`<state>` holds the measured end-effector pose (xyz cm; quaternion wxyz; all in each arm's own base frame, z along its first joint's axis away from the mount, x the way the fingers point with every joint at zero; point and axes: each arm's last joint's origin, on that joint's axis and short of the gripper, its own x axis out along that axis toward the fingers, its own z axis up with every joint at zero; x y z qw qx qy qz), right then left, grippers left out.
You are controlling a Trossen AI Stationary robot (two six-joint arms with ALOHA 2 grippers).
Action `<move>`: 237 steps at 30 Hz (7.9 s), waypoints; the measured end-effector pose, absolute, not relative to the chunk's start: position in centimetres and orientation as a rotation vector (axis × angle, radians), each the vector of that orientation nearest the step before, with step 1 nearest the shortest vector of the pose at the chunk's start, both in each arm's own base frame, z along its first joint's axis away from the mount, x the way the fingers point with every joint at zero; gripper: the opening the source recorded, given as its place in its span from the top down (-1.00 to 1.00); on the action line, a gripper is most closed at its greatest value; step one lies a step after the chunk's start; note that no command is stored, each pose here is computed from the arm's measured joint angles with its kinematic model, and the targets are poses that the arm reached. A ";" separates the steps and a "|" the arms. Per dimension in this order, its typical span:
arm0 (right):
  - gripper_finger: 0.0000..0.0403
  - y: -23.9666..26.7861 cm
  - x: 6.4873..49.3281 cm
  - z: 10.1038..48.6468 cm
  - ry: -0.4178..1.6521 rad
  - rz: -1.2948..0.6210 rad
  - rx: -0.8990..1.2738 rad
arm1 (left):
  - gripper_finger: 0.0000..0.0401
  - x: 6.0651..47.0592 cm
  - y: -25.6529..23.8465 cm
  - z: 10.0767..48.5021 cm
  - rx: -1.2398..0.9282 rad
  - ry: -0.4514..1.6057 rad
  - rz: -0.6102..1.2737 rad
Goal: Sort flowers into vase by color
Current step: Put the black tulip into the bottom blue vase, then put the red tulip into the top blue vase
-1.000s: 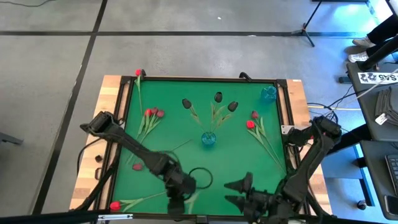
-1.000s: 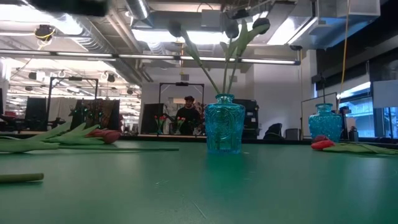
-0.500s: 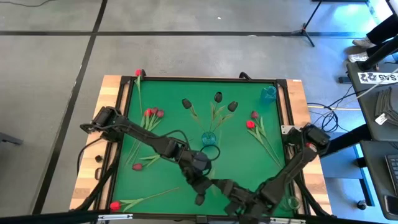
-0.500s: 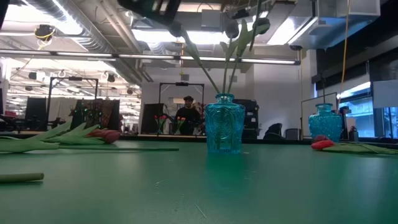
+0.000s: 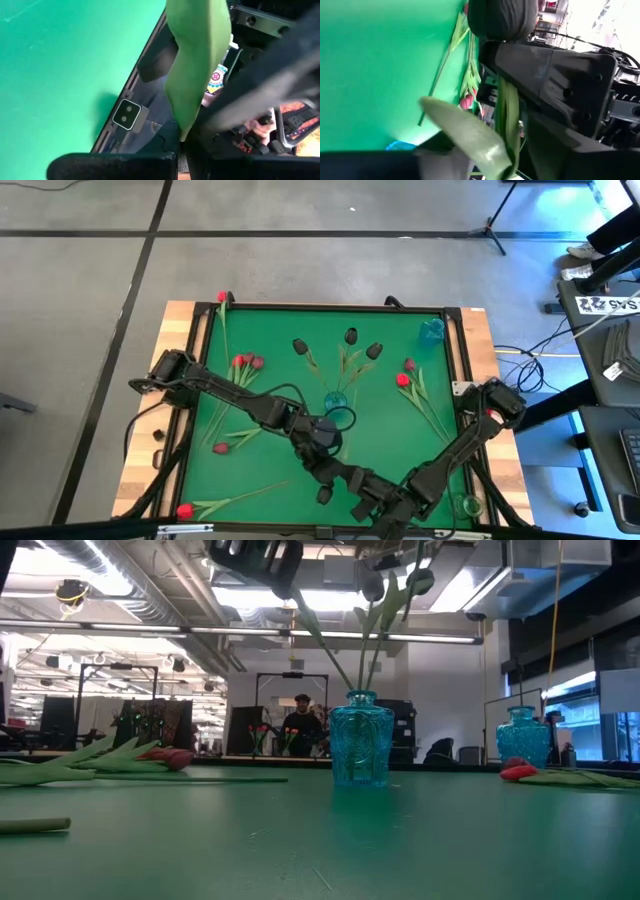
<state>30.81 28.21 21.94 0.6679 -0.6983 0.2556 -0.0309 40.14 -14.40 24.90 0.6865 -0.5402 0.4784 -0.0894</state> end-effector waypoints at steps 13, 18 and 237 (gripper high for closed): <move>0.89 29.7 29.4 22.2 0.533 -0.099 -1.558 | 0.65 39.6 -16.7 25.6 -1.049 1.010 -0.298; 0.94 30.5 28.7 22.4 0.499 -0.107 -1.518 | 0.44 38.8 -18.7 27.8 -0.872 0.942 -0.364; 1.00 -14.4 13.0 36.0 -0.108 -1.526 -0.077 | 0.98 19.8 -8.3 20.7 -0.180 -0.061 -0.192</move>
